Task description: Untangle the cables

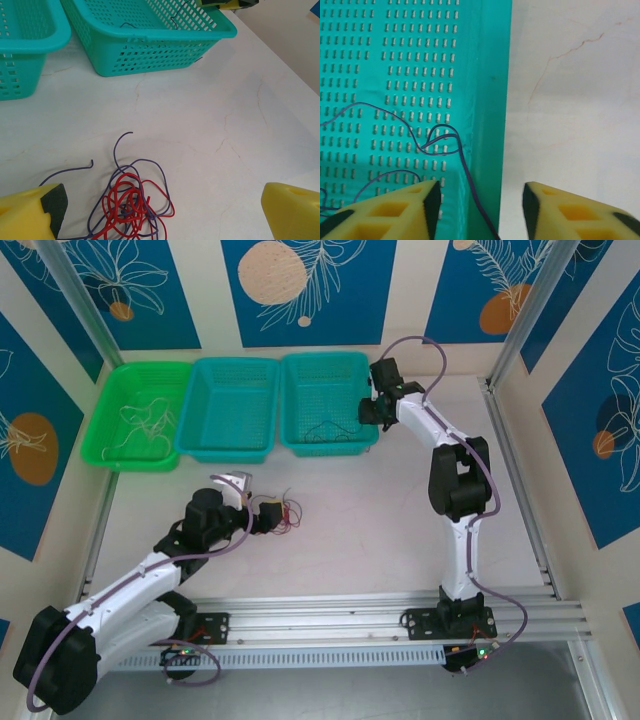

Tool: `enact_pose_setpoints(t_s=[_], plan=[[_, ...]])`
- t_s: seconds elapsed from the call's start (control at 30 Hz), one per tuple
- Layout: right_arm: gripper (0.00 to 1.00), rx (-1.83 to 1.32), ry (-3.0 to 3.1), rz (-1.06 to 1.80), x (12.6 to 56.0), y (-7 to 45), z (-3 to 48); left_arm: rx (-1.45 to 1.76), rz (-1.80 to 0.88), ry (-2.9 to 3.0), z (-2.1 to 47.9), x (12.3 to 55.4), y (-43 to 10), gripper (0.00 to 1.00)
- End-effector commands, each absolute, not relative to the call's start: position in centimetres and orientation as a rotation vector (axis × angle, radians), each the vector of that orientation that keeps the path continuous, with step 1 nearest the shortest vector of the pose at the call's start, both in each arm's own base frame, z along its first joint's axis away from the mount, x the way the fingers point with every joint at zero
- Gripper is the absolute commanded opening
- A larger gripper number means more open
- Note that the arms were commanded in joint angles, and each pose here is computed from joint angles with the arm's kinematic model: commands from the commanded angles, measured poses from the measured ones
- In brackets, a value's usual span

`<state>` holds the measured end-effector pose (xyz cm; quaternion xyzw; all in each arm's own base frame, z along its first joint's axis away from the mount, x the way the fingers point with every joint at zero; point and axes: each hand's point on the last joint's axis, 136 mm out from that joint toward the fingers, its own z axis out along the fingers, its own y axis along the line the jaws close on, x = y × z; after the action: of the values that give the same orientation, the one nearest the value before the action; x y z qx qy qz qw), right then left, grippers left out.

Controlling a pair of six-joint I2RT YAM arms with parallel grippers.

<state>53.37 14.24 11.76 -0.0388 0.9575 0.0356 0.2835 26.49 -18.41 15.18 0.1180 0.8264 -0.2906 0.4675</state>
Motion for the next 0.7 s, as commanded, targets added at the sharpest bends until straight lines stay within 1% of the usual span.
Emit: enact_pose_setpoints(t_s=[0.0, 0.1, 0.2, 0.3, 0.4, 0.5, 0.67], plan=[[0.53, -0.178, 2.489, -0.004, 53.4, 14.6, 15.4, 0.283, -0.727, 1.999, 15.7, 26.7, -18.5, 1.00], [0.52, -0.147, 2.442, -0.016, 52.8, 15.5, 18.0, 0.279, -0.728, 1.998, 15.7, 26.7, -18.4, 1.00], [0.48, -0.020, 2.431, 0.084, 51.7, 16.9, 19.7, 0.277, -0.726, 2.000, 15.6, 26.8, -18.4, 1.00], [0.45, 0.216, 2.462, 0.295, 50.3, 18.8, 19.8, 0.278, -0.725, 1.994, 15.7, 26.8, -18.4, 1.00], [0.42, 0.469, 2.486, 0.408, 49.8, 19.9, 18.5, 0.282, -0.722, 1.994, 15.6, 26.9, -18.4, 1.00], [0.41, 0.667, 2.484, 0.325, 50.1, 19.3, 16.8, 0.290, -0.723, 1.992, 15.7, 26.8, -18.5, 1.00], [0.43, 0.782, 2.507, 0.216, 51.5, 19.1, 14.3, 0.296, -0.712, 1.985, 15.7, 26.6, -18.3, 1.00]])
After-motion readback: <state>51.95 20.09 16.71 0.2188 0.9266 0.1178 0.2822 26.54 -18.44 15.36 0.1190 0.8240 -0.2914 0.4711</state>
